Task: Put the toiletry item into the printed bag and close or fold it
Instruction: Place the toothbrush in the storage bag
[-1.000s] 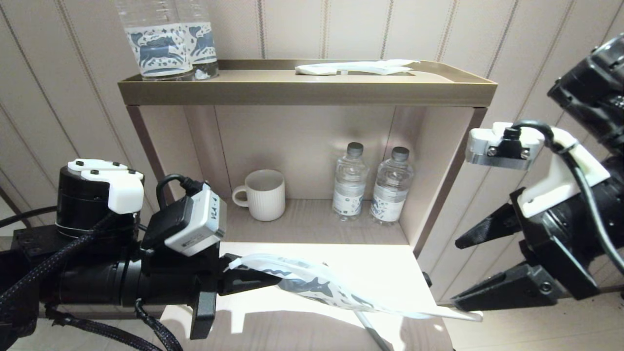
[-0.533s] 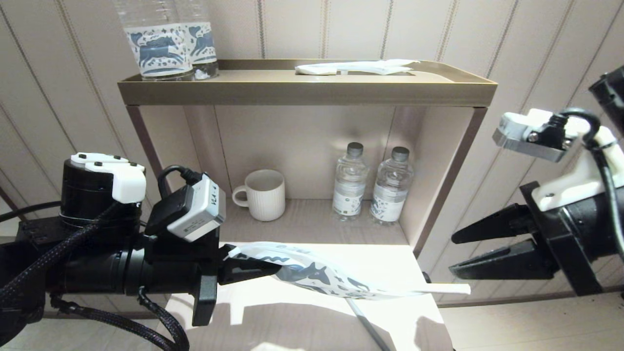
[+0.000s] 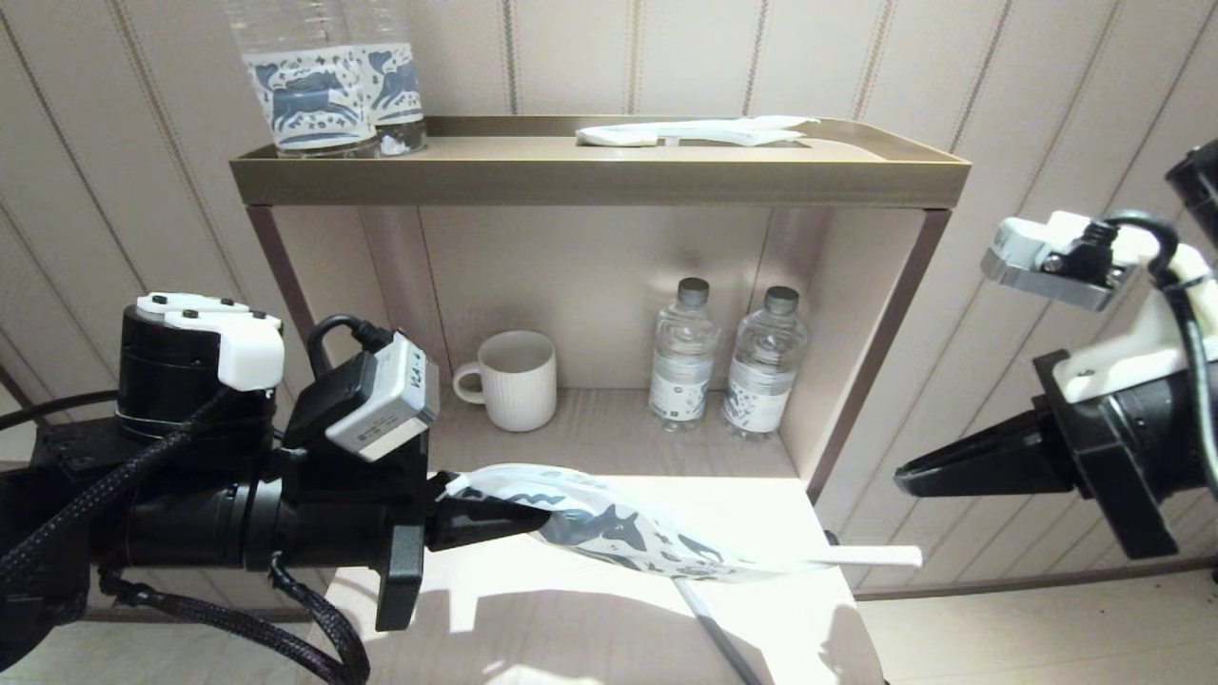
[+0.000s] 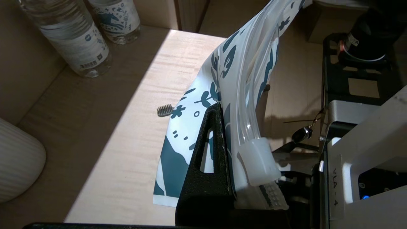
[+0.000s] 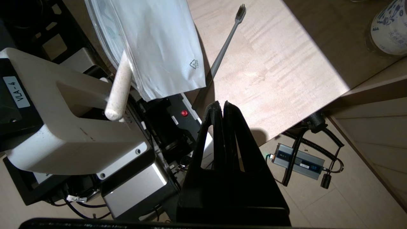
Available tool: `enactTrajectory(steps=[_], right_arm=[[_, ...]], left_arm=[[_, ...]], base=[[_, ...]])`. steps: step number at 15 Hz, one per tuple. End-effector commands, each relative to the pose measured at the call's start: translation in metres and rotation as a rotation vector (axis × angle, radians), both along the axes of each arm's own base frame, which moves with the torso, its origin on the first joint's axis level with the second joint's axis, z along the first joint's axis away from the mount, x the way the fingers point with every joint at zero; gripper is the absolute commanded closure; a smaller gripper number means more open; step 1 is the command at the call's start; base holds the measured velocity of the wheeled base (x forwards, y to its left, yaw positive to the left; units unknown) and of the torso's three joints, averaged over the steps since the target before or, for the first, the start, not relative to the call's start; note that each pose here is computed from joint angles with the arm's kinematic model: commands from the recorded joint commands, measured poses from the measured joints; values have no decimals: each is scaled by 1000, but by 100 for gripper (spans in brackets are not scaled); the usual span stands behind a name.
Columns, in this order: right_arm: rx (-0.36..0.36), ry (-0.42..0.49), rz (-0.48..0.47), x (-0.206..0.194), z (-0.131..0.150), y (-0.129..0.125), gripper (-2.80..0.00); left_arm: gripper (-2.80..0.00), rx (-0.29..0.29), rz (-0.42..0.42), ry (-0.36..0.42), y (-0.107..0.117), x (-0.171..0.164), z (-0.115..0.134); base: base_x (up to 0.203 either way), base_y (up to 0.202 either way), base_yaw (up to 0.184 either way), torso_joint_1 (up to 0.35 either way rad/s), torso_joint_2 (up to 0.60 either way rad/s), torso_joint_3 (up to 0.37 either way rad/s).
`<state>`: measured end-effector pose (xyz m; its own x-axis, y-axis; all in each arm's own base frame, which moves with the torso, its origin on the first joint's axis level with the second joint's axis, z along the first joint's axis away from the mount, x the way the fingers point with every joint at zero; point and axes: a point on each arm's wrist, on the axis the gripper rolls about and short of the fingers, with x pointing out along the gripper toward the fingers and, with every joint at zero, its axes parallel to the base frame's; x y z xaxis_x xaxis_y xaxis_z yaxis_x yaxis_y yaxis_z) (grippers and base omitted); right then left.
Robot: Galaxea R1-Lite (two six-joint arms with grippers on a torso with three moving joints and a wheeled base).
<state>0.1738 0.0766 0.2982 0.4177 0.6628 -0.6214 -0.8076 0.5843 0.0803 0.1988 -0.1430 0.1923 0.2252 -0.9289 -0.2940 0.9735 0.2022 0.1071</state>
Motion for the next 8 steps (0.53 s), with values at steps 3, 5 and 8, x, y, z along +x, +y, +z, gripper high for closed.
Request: enactTrajectory(steps=[3,5,8], right_arm=[[20,-35,-7,9,-11,-5,0],[77,-23,57,11,-13,-8,0],[95,-21,89,11,-17,-8,0]], left_arm=[[0,-62,1,62,4,7,11],[0,-72,-18,74,6,7,12],[0,-72,-20,80,5,8,11]], base=[[0,0,0,0,0,0],[0,0,0,0,0,0],[0,0,0,0,0,0]])
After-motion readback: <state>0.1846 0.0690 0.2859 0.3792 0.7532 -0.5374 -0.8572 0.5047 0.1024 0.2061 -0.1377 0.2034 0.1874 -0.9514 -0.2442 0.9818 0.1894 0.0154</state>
